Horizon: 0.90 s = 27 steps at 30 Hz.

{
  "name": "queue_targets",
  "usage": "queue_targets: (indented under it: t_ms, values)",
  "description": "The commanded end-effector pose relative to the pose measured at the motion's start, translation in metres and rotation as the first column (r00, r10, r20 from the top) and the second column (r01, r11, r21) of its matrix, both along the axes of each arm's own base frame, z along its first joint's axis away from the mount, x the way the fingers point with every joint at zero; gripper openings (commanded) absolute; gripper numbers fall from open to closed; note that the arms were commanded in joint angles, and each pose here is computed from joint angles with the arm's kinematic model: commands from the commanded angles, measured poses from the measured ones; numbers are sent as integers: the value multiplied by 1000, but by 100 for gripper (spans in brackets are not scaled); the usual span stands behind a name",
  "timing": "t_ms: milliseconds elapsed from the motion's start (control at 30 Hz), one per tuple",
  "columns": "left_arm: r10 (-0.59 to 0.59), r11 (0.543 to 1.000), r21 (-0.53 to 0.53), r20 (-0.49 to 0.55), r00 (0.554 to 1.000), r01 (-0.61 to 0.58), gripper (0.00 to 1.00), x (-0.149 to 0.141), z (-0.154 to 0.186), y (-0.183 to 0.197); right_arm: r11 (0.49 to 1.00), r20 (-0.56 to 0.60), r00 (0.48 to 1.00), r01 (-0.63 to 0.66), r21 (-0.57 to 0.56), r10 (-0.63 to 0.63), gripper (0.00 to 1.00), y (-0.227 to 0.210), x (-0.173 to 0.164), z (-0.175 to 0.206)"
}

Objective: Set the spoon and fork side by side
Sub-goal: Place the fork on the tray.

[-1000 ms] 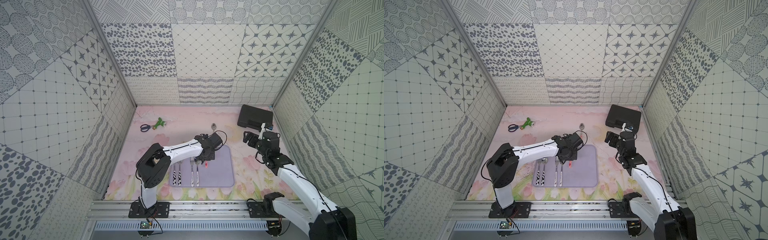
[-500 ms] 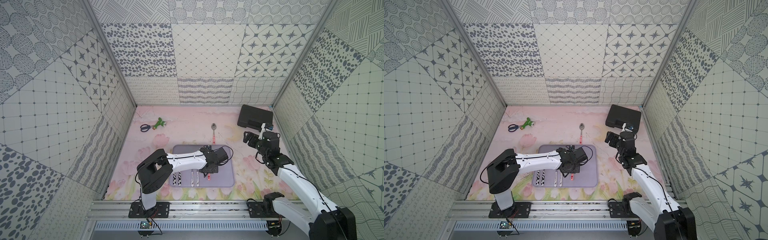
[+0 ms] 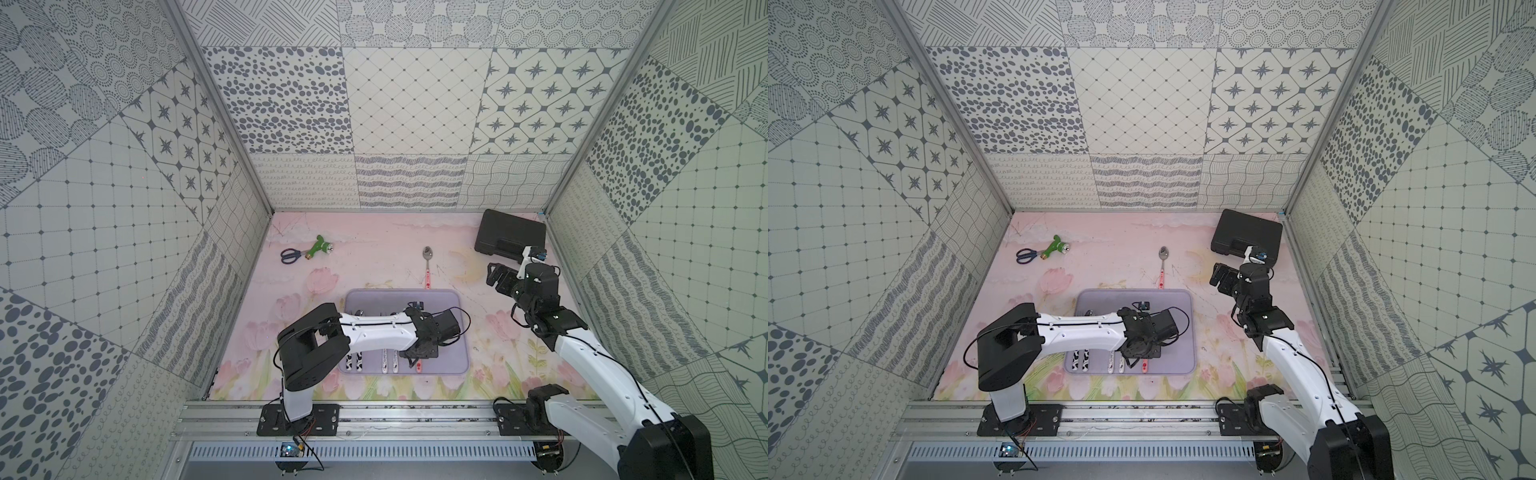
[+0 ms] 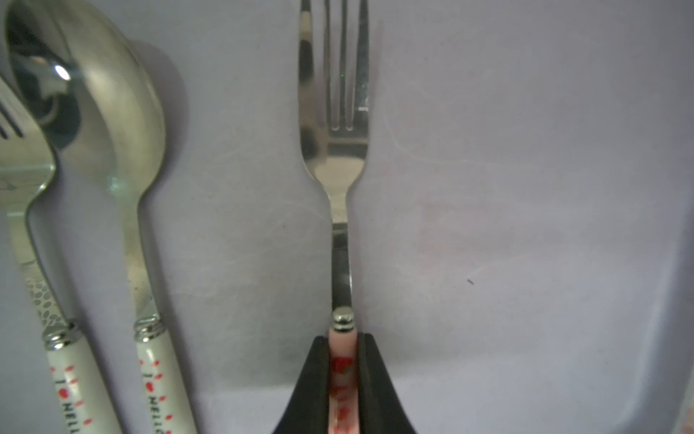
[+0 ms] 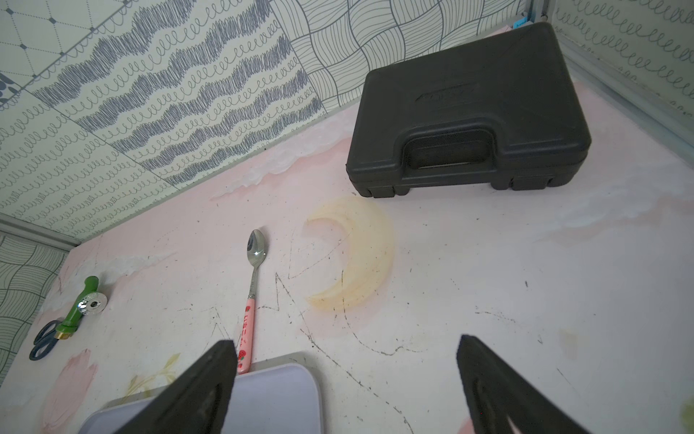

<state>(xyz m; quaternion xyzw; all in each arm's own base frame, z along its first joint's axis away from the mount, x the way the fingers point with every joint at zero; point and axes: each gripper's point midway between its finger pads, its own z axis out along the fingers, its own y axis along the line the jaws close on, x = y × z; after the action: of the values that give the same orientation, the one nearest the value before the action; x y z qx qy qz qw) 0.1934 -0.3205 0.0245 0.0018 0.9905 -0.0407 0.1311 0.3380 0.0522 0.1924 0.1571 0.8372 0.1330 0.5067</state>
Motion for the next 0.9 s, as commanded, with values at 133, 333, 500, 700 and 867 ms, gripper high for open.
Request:
queue_targets:
  t_ms: [133,333,500,700,867]
  values:
    - [24,1000,0,4,1000,-24,12,-8,-4,-2,1000,32,999,1,5,-1,97,1,0,7]
    - [27,1000,5,9,1000,-27,19,-8,-3,0,1000,32,999,0,8,0,97,1,0,7]
    - [28,1000,6,14,1000,-28,25,-7,0,1,1000,33,999,0,8,0,97,1,0,7]
    - [11,1000,-8,31,999,-10,36,-5,9,-2,1000,23,1000,-15,8,15,97,4,2,3]
    - [-16,999,-36,73,997,19,39,1,29,-8,998,3,998,-55,24,55,97,13,6,-1]
